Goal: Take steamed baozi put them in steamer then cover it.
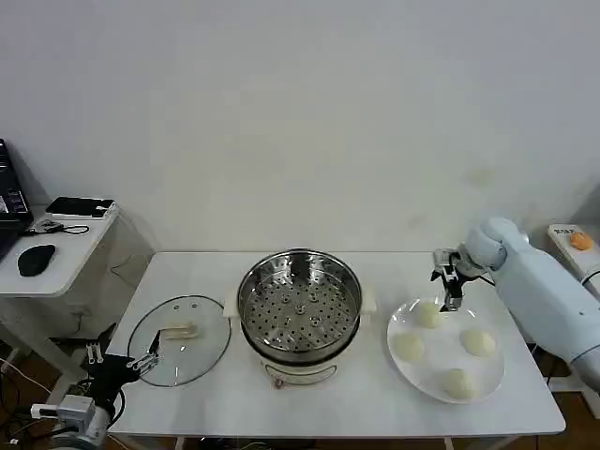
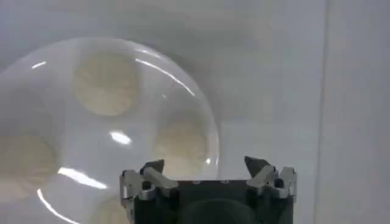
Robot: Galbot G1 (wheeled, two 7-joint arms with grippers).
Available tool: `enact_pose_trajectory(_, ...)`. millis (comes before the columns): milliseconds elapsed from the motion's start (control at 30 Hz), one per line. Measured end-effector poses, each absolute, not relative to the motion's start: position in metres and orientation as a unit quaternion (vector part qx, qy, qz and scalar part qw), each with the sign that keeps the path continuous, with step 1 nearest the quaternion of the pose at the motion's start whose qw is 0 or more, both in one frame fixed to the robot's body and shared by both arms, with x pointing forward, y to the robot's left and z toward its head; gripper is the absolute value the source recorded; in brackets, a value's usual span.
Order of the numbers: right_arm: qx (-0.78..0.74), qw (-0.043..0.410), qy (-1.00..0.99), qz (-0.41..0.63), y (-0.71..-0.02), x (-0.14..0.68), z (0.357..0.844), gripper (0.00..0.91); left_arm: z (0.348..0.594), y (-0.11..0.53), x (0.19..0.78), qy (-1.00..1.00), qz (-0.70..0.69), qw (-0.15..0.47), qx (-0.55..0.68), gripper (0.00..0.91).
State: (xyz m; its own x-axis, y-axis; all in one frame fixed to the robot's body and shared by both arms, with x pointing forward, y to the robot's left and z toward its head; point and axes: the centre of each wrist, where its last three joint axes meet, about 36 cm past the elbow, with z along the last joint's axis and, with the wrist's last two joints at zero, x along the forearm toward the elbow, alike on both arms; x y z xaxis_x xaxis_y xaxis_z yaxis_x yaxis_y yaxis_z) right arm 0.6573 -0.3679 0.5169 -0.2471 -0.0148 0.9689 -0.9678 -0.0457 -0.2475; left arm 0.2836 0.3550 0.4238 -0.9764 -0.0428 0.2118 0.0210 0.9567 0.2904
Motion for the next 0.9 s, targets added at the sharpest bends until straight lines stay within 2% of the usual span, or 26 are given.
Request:
enact_pose_trajectory(367,0.456,0.439,-0.532,0.562,-0.365,0.655,0.490,0.907,0.420,0.355,0.285,-0.982,-0.148,0.114,0.002,0.907)
enact_pose_trajectory(900,0.449,0.446,-0.542,0.553,-0.368,0.654,0.463,0.907,0.413,0.355,0.284,-0.981,-0.151,0.119,0.003,0.907)
